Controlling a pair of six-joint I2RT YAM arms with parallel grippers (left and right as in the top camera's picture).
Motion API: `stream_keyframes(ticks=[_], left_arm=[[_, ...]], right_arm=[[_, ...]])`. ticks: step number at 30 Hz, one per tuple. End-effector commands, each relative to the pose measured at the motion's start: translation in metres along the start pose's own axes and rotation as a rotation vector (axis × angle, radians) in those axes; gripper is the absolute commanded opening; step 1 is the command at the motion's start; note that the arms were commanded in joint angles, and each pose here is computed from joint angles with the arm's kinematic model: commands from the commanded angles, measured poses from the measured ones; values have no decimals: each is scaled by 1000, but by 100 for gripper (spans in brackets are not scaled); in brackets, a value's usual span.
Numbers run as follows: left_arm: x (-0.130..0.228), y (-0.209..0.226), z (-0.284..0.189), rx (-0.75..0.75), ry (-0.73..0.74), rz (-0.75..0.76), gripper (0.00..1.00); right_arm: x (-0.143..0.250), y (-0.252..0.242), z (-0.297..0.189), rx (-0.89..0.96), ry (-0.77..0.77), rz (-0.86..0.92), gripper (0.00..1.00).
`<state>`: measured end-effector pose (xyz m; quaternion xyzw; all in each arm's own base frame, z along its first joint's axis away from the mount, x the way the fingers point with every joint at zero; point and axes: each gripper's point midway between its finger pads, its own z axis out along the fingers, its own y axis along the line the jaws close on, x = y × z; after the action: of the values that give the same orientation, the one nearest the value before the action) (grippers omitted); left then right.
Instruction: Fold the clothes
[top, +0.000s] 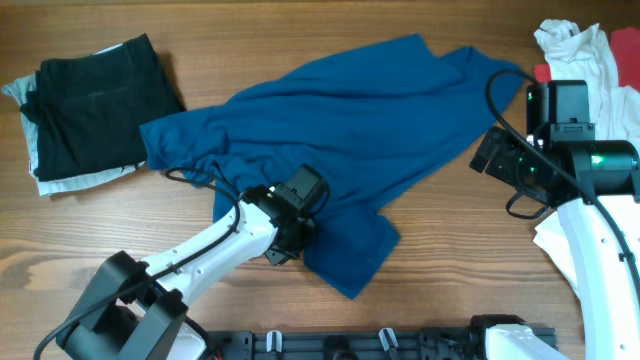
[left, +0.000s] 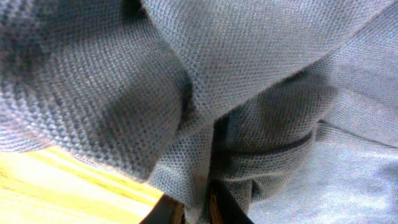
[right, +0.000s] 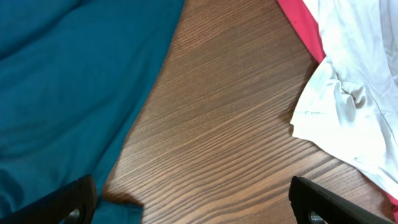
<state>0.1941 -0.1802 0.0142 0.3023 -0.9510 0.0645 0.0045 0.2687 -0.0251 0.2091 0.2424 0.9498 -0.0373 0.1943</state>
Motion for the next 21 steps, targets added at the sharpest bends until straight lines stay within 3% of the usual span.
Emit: stream_keyframes(ticks=[1, 5, 13, 16, 17, 19, 20, 21], left_arm=[[3, 3, 4, -15, 7, 11, 13], [11, 0, 6, -12, 8, -3, 16], [16, -2, 21, -39, -1, 2, 41], [10, -5, 22, -29, -33, 2, 41], [7, -7, 22, -22, -49, 1, 35], [6, -10, 22, -11, -55, 2, 11], [6, -11, 22, -4, -56, 2, 4], [6, -12, 22, -1, -57, 1, 4]], right_arm=[[-3, 3, -2, -16, -1, -8, 100], [-3, 3, -2, -16, -1, -8, 100], [-1, 2, -2, -12, 5, -9, 100], [0, 1, -2, -11, 9, -10, 100], [0, 1, -2, -10, 9, -10, 100], [0, 1, -2, -11, 9, -10, 100], [0, 1, -2, -10, 9, -10, 100], [0, 1, -2, -10, 9, -10, 100]])
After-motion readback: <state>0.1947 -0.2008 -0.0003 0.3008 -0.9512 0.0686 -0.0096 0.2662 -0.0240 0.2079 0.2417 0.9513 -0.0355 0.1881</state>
